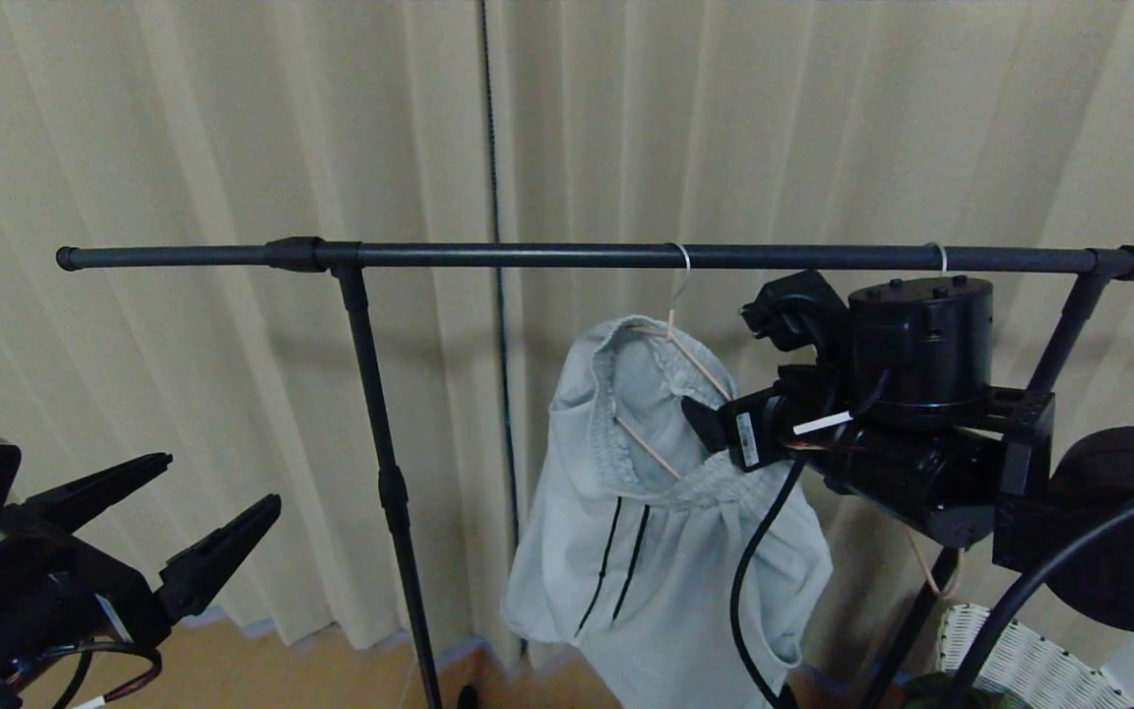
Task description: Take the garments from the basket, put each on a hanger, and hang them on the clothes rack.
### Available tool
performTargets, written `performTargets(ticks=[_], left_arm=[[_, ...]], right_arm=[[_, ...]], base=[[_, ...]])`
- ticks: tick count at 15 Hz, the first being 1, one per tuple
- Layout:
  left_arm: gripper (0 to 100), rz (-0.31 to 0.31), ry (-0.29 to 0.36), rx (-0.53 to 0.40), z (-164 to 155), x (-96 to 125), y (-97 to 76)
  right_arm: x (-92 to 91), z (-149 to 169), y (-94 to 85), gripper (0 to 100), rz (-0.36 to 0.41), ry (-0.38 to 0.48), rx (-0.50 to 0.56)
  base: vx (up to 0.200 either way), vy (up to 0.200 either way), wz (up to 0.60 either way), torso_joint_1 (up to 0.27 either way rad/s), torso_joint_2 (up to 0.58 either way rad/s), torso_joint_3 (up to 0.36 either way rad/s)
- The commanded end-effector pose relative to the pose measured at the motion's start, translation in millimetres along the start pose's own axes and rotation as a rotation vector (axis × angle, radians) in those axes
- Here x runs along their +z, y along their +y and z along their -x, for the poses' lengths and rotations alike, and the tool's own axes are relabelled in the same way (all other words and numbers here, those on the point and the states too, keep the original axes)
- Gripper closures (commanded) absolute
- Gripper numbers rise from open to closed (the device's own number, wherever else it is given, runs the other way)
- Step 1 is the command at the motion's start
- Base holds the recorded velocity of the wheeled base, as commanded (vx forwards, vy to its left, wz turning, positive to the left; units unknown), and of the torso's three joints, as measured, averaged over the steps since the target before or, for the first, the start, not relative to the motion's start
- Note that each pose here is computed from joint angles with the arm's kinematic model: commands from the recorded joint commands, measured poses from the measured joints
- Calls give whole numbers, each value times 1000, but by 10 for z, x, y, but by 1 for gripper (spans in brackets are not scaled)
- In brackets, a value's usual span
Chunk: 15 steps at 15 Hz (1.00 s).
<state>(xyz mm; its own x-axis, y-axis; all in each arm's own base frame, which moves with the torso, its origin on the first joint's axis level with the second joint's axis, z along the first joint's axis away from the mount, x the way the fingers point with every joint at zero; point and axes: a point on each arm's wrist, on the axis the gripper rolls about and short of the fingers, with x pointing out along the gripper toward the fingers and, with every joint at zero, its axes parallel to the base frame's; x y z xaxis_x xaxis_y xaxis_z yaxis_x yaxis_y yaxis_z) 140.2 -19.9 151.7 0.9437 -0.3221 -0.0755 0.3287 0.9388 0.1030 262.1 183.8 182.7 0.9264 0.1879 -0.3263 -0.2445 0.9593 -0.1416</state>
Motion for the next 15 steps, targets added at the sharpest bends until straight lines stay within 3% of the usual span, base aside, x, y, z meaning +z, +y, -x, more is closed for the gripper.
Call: performTargets(ticks=[1, 9, 15], left_arm=[[0, 0, -2, 0, -5, 6, 2], [0, -4, -9, 7, 5, 17, 8], [0, -34, -6, 15, 12, 10, 15]], right_arm=[[27, 28, -3, 0, -12, -22, 20], [128, 573, -273, 0, -59, -141, 14], [-140, 1046, -638, 0, -80, -144, -57]], base=[[0, 0, 0, 0, 0, 0], [0, 0, 0, 0, 0, 0], [0, 0, 0, 0, 0, 0]])
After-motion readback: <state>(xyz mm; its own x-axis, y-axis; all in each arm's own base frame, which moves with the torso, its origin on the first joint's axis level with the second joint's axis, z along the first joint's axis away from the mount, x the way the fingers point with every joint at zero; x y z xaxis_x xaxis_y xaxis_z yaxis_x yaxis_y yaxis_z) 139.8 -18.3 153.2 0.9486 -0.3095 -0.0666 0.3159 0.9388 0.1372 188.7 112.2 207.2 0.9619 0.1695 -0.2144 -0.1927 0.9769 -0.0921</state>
